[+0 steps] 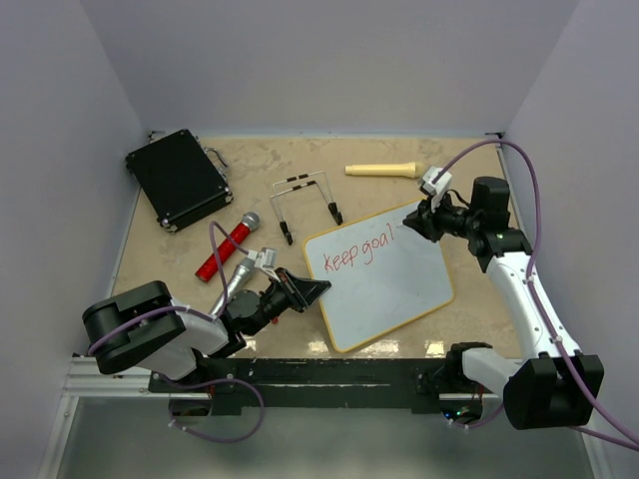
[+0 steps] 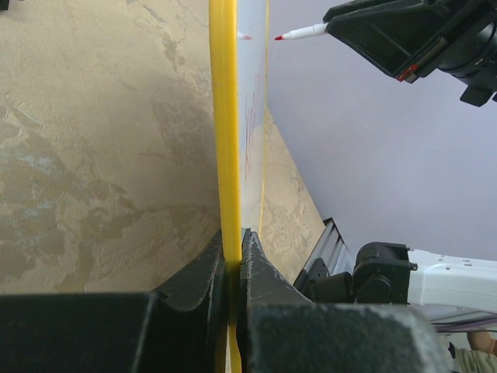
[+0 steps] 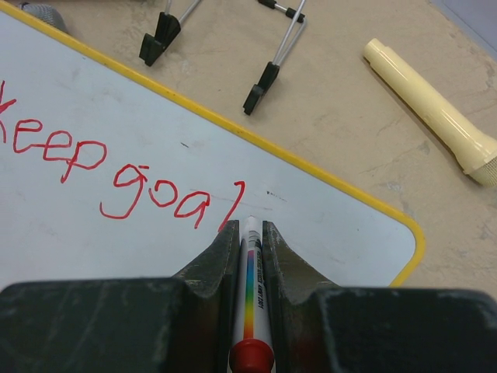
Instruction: Write a sentence on the whiteboard
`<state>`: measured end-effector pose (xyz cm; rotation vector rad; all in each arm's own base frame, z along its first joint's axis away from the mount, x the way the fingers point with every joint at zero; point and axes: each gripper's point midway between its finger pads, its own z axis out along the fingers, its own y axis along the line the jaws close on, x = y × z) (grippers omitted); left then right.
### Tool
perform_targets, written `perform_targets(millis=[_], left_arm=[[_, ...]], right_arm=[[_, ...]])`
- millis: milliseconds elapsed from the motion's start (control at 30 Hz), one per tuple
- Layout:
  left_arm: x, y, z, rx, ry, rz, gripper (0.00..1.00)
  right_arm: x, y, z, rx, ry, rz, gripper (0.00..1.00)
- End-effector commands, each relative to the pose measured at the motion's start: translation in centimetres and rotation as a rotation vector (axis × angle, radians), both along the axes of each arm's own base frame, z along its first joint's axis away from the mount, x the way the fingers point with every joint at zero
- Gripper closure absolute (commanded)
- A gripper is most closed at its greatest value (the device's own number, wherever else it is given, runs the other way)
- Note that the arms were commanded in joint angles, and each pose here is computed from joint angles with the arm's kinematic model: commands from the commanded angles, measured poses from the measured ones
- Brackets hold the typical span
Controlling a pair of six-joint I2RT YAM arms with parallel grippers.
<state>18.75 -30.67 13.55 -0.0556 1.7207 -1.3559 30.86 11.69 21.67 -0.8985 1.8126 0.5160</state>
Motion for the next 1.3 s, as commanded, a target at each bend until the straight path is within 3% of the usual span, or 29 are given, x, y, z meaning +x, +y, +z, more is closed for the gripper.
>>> perform_targets(millis=[0, 1267], left_arm=[[-0.4, 0.23, 1.07, 0.001, -0.106, -0.023, 1.0], [-0.36, 0.66, 0.72, -0.007, -0.095, -0.014, 1.0]], right_arm=[[-0.31, 0.23, 1.03, 0.018, -0.046, 0.027, 1.0], [-0.24, -0.03, 0.37, 0.066, -0.016, 0.015, 1.0]])
